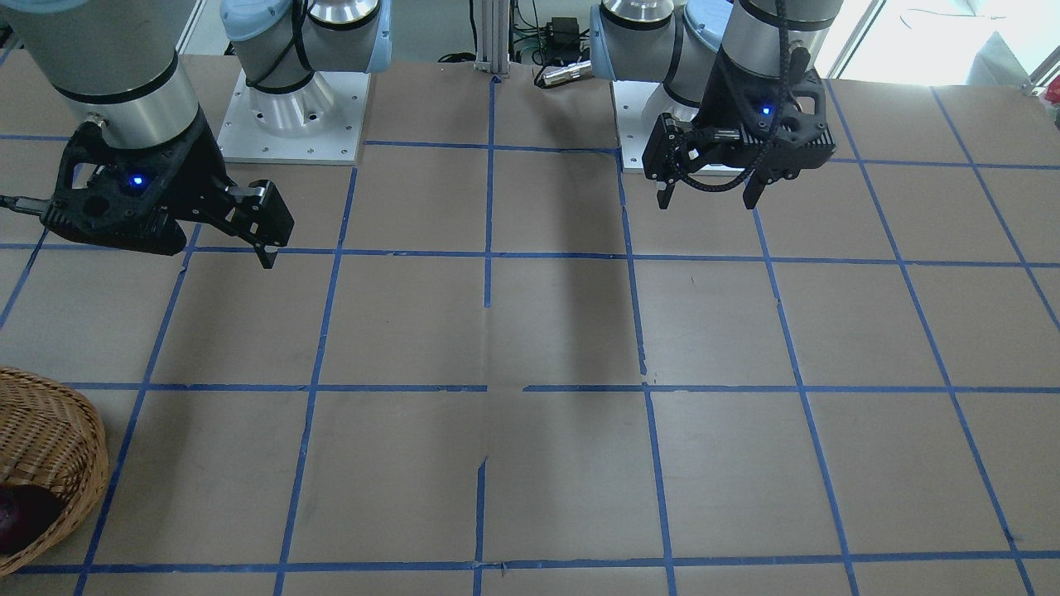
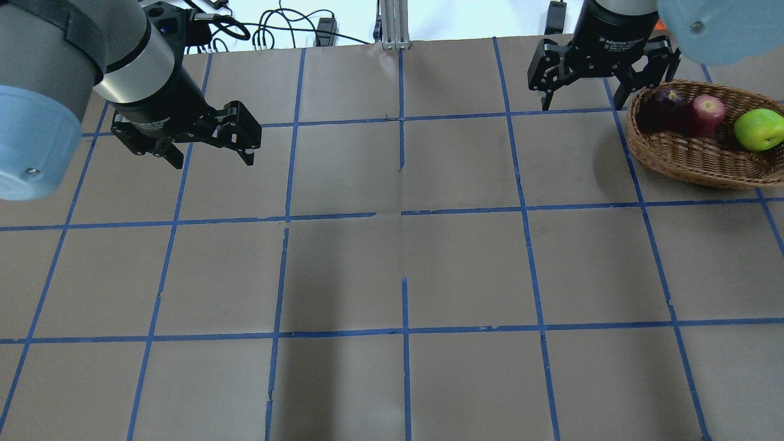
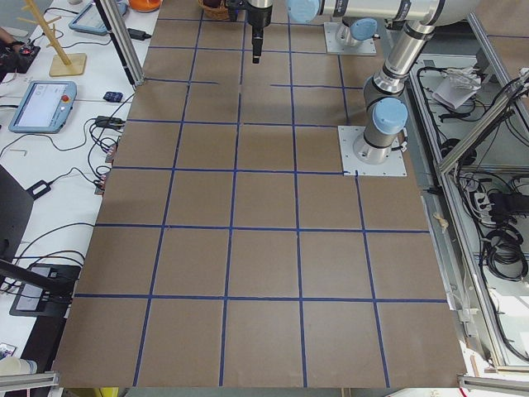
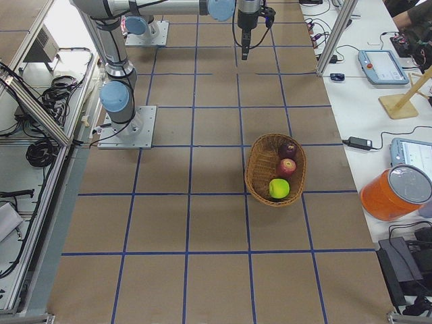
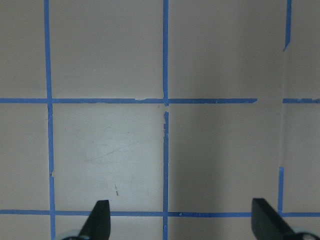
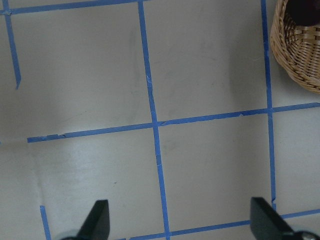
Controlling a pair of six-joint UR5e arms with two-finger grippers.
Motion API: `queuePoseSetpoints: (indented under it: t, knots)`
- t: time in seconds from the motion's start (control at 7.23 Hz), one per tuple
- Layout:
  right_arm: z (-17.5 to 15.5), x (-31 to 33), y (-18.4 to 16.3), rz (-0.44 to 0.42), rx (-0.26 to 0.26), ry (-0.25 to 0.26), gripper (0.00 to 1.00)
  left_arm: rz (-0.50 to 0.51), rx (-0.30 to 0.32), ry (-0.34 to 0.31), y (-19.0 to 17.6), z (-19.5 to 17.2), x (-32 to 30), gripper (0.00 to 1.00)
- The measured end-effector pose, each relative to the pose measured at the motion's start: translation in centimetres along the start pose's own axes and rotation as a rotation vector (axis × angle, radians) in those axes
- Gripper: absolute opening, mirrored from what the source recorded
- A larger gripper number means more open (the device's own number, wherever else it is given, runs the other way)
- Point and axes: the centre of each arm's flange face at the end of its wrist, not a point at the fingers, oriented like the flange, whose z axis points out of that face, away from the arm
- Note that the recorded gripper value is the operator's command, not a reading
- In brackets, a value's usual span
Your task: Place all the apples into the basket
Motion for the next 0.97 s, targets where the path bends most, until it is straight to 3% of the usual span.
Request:
queuePoseSetpoints:
  t: [0.42,0.97]
  knots:
    - [0.05,0.0,-0.05,0.004,-0.006,-0.032,1.0,0.0,-0.004,0.0,0.11,0.1,0.0,1.0]
    - [0.04,0.1,0.12,0.001,-0.016,-0.033,1.0,0.0,-0.002,0.0,0.05,0.03,0.0,1.0]
